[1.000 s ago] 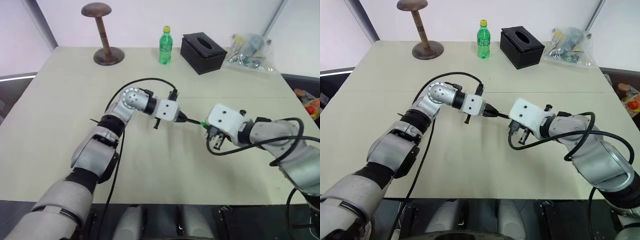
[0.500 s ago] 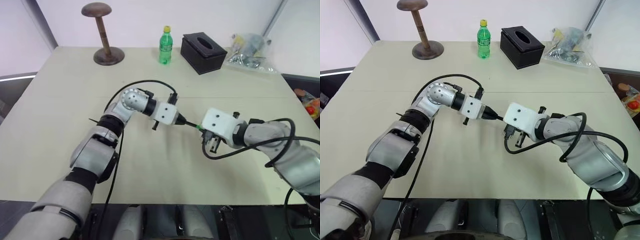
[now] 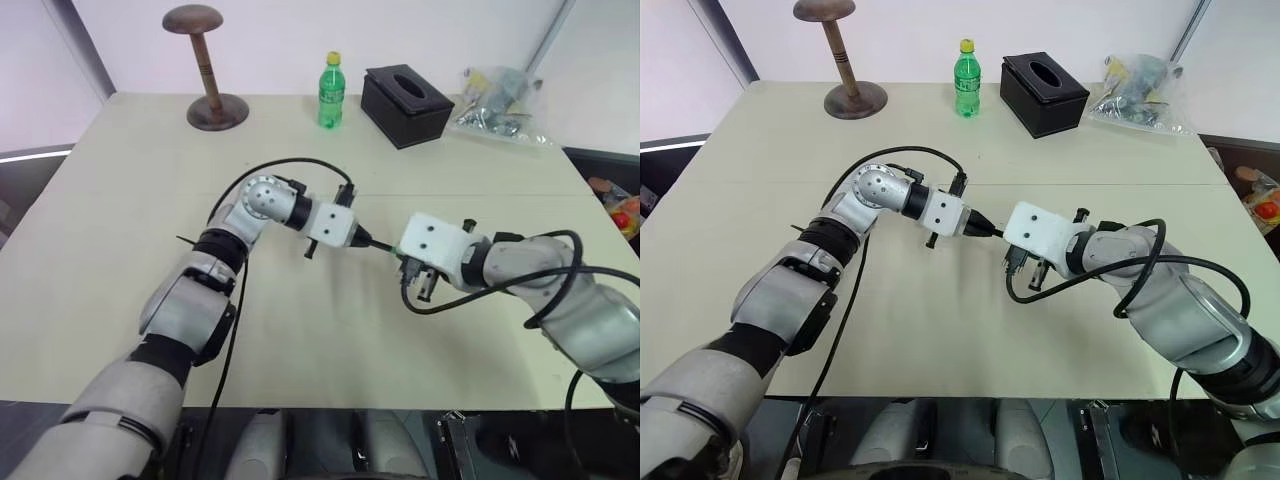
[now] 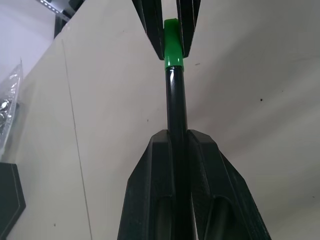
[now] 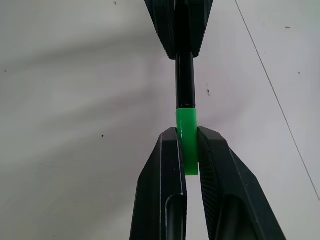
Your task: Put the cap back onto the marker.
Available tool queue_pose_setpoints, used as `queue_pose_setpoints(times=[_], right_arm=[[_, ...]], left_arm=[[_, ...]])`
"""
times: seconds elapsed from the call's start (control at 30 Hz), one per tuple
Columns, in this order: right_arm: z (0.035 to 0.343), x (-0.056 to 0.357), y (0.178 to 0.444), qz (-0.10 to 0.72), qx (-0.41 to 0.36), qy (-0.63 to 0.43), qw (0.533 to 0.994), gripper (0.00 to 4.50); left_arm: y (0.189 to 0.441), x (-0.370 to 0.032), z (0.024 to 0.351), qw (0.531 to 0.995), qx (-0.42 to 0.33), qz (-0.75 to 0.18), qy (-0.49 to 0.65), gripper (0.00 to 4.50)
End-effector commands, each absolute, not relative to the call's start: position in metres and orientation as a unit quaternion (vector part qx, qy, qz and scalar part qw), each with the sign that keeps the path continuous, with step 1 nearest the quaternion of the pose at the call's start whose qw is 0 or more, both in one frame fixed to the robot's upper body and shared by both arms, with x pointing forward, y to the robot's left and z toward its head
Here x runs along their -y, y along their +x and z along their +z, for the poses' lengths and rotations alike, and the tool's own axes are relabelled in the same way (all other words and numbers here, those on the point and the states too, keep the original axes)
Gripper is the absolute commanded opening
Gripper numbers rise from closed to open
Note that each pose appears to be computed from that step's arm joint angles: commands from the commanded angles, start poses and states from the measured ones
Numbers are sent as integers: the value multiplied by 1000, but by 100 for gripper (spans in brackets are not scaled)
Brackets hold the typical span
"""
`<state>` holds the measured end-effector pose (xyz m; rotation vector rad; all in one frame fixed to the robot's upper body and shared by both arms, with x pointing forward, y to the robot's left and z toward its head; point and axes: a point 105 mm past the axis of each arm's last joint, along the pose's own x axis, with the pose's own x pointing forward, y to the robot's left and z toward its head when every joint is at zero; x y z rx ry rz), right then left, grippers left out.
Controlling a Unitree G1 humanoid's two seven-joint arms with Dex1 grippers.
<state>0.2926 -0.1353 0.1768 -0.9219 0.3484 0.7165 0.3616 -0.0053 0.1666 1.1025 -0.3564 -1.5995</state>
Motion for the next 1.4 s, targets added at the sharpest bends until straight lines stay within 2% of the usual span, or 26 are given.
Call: queue_pose_setpoints(times=[0.03,1.4], right_arm=[[194,127,295,334,-119,-449,820,4],[208,118,309,307,-85,-472,822,4]], left_arm=[[354,22,184,538,192,-679,462,0],[335,28,186,518,159,-741,397,0]])
